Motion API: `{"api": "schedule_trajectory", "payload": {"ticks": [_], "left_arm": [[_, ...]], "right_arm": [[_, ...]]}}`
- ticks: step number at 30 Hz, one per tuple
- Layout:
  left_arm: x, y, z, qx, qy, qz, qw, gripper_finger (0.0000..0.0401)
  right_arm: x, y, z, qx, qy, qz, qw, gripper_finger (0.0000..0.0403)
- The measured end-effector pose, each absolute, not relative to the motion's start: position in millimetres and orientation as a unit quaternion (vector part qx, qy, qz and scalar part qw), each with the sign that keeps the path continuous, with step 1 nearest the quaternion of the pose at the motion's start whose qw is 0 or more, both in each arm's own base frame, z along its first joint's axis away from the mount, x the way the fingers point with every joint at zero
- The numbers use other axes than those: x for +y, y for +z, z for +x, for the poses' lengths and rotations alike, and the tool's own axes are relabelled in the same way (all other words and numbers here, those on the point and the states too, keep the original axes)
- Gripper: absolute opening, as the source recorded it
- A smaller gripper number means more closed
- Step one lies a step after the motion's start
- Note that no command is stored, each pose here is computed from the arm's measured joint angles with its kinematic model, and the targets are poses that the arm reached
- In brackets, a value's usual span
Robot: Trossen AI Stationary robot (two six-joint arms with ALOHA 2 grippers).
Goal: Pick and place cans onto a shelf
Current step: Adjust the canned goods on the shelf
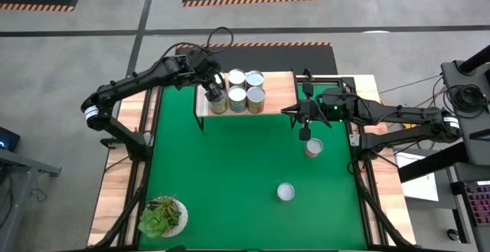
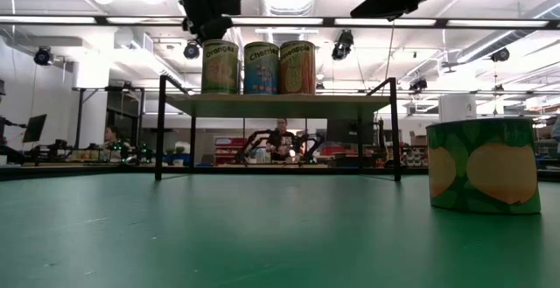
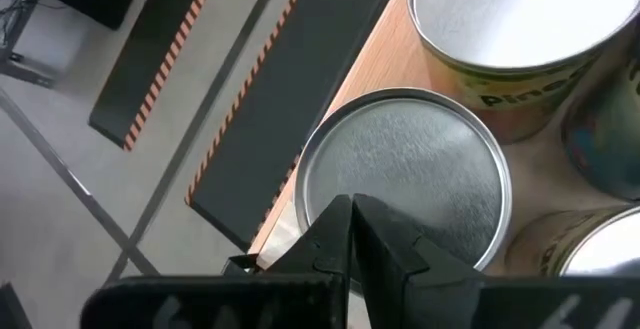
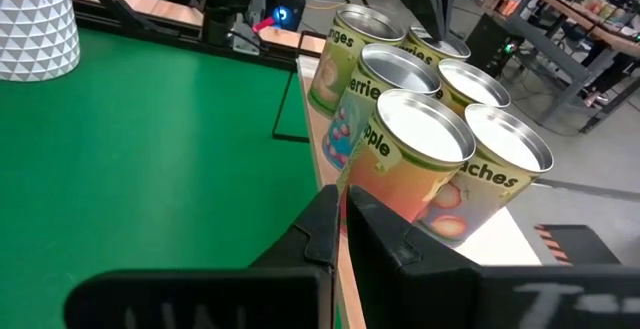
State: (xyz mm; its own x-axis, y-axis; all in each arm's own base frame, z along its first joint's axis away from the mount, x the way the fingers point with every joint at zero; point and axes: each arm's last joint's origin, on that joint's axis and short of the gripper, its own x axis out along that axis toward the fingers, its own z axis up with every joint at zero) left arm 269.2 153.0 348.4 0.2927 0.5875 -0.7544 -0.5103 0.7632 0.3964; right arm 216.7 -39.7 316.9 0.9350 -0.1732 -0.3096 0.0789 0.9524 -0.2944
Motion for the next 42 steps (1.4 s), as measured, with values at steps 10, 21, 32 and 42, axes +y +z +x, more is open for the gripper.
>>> {"api": "schedule_trajectory", "payload": {"ticks": [10, 21, 32, 42], "left_arm": [[151, 353, 265, 0.483, 0.342, 0.036, 0.805, 0.0], [150, 353, 267, 0.472, 0.328, 0.025, 0.818, 0.0], [150, 356, 267, 0.462, 0.33, 0.025, 0.823, 0.0], [143, 371, 268, 0.44, 0.329, 0.028, 0.835, 0.0]], "right_arm": [[-40, 317, 217, 0.168, -0.065, -0.14, 0.974, 0.0013], [-40, 317, 217, 0.168, -0.065, -0.14, 0.974, 0.0013], [-40, 317, 217, 0.168, -0.065, -0.14, 0.974, 0.0013], [-40, 317, 217, 0.168, -0.065, -0.14, 0.974, 0.0013]]}}
